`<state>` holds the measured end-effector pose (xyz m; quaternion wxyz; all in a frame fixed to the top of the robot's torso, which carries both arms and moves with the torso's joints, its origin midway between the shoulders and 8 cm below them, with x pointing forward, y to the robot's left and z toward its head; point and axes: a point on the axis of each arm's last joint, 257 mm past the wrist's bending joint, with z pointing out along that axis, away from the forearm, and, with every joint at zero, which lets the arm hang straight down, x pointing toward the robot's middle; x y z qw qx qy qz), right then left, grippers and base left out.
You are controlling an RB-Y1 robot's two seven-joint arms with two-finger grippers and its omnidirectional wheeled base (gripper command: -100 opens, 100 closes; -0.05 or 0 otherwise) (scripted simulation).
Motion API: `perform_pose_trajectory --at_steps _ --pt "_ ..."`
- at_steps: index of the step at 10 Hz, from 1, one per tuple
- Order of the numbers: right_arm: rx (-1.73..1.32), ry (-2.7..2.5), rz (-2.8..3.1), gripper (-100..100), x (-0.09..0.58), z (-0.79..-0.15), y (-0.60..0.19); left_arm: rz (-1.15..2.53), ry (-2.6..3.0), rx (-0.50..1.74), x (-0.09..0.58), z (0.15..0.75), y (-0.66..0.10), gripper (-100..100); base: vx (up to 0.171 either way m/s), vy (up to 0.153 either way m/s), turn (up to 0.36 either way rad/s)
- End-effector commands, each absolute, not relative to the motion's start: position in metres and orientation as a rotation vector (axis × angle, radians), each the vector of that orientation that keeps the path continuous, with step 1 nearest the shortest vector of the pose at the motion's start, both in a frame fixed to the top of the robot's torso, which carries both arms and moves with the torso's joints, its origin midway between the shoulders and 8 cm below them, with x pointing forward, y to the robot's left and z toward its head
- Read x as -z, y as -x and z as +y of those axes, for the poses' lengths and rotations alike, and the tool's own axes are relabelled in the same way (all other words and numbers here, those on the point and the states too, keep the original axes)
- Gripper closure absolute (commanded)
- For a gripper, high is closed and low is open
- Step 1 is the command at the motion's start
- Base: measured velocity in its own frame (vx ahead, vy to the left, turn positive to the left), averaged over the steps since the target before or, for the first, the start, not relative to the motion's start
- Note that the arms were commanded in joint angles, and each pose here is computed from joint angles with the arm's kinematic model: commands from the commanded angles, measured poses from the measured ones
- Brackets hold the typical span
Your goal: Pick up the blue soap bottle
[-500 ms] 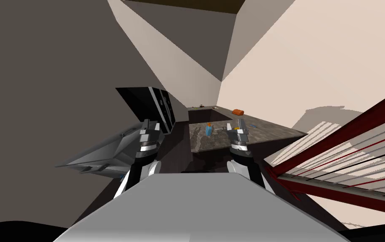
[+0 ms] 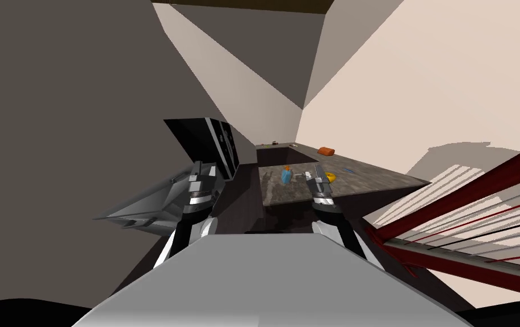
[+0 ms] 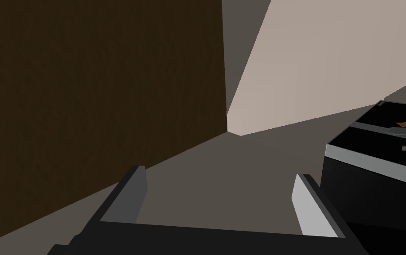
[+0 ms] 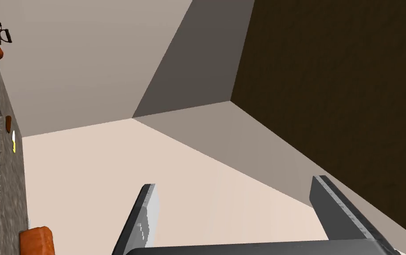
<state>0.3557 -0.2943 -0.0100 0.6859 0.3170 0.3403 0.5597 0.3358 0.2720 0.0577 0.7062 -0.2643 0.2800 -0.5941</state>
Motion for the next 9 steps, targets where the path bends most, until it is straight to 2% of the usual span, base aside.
perform_pose_trajectory --at_steps 1,8,9 --pt "-1.186 -0.726 0.845 -100 0.035 -0.300 -0.360 0.622 0.587 1.320 -0.058 0.272 -0.336 0 -0.025 0.115 0.070" --pt "-0.791 -0.757 1.276 -100 0.158 -0.364 -0.361 0.622 0.587 1.320 -0.058 0.272 -0.336 0 -0.013 0.141 0.098" --pt "-0.790 -0.749 1.283 -100 0.158 -0.364 -0.361 0.622 0.587 1.320 -0.058 0.272 -0.336 0 0.004 0.096 0.021"
